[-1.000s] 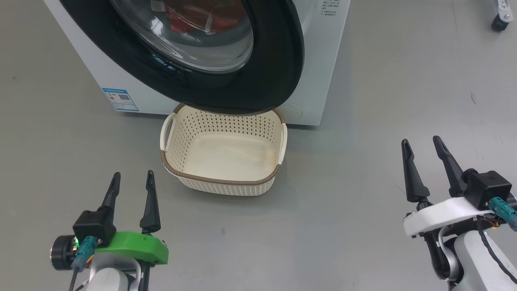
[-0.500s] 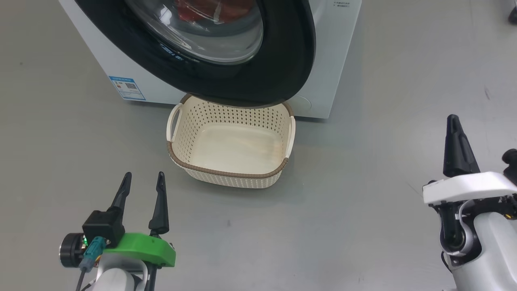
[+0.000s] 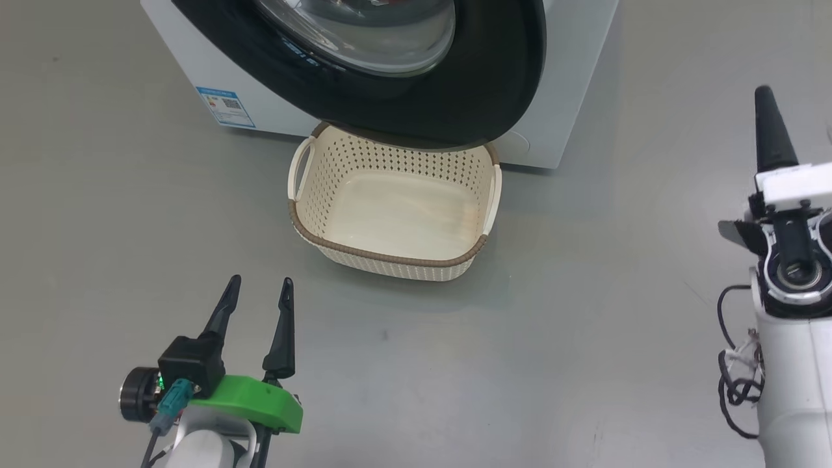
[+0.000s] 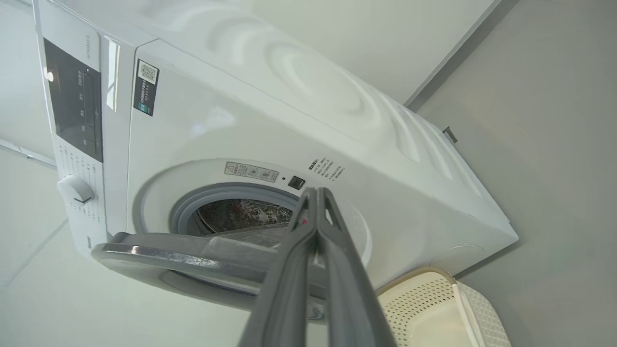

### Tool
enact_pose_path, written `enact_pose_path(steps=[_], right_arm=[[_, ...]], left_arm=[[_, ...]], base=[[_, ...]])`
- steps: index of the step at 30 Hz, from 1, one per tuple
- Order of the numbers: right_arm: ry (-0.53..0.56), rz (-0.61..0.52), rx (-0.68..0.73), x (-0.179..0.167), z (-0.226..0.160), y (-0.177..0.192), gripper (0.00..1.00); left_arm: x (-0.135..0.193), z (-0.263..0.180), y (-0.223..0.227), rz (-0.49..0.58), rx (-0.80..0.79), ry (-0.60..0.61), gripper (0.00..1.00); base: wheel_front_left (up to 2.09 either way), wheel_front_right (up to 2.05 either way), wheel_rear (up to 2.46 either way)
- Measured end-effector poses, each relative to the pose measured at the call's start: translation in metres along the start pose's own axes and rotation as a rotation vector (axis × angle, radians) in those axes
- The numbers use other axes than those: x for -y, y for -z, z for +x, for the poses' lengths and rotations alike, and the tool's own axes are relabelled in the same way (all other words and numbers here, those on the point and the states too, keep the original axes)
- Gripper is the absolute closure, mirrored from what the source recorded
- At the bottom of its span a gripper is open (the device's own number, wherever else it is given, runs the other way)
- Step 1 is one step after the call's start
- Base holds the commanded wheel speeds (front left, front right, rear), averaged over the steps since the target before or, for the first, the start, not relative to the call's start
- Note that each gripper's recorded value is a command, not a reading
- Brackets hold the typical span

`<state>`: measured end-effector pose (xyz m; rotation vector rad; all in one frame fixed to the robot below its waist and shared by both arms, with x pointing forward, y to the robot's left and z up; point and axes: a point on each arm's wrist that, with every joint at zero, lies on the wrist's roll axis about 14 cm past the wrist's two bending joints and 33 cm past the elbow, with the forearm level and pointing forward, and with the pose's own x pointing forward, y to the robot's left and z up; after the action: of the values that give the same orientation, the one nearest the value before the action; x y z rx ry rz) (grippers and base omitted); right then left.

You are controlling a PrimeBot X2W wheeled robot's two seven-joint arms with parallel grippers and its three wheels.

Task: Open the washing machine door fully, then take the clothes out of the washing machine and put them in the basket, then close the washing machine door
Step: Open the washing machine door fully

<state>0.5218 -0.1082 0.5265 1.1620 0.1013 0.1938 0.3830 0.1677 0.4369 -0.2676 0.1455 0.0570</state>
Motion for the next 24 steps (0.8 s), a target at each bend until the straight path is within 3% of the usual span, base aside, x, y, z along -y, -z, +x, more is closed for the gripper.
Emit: enact_pose_path(steps=[6,24], right_arm=[[-0.036,0.102,-0.097,-0.021,0.034,0.006,1.0],[-0.086,0.115,-0.334,-0.045,0.104,0.041,1.0]], left_arm=[[-0.003,0.004,0.004,0.003,-0.013,-0.007,0.0],[-0.011,0.018,0.013,-0.013,-0.045,-0.03,0.0]], base=[[0.0,0.0,0.0],[0.0,0.0,0.0]])
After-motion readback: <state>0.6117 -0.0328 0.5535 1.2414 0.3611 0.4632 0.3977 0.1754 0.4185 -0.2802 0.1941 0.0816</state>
